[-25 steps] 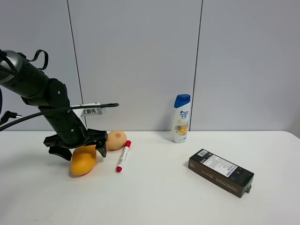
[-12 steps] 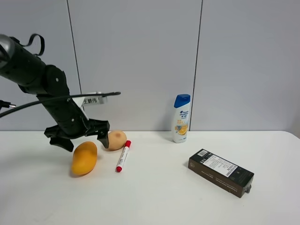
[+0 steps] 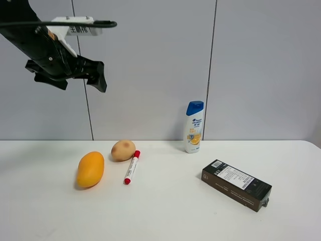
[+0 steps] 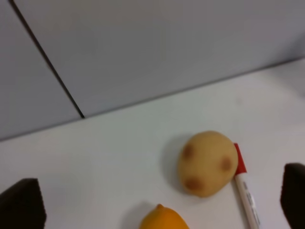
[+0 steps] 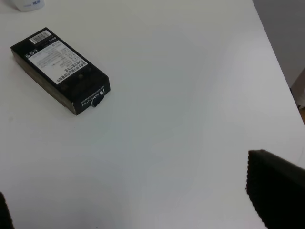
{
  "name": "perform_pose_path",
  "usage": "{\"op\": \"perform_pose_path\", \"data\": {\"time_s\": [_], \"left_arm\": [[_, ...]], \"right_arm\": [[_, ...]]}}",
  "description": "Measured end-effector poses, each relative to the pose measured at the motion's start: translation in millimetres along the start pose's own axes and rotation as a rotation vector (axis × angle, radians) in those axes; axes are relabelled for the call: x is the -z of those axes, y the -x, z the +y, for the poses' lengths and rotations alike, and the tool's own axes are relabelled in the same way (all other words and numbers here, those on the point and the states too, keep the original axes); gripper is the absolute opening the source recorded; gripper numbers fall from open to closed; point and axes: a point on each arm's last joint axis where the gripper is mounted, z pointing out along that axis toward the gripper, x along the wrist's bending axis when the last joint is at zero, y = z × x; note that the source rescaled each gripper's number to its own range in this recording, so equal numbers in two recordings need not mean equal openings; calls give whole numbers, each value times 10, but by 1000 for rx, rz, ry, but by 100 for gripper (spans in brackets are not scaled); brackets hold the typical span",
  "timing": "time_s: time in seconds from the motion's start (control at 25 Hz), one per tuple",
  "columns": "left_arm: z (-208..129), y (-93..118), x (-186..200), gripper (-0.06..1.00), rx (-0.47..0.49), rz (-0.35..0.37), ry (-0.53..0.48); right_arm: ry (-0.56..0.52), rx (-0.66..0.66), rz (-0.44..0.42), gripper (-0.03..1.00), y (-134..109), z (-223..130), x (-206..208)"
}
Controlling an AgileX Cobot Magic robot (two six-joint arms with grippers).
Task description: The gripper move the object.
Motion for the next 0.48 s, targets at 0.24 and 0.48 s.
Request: {"op": "perform_pose_path", "data": {"time_s": [0.24, 0.48], "left_arm": [[212, -284, 405, 100, 13, 67, 102], [248, -663, 640, 100, 60, 161, 111]], "right_arm": [[0, 0, 0, 100, 0, 0, 0], [0, 0, 0, 100, 0, 0, 0]]}}
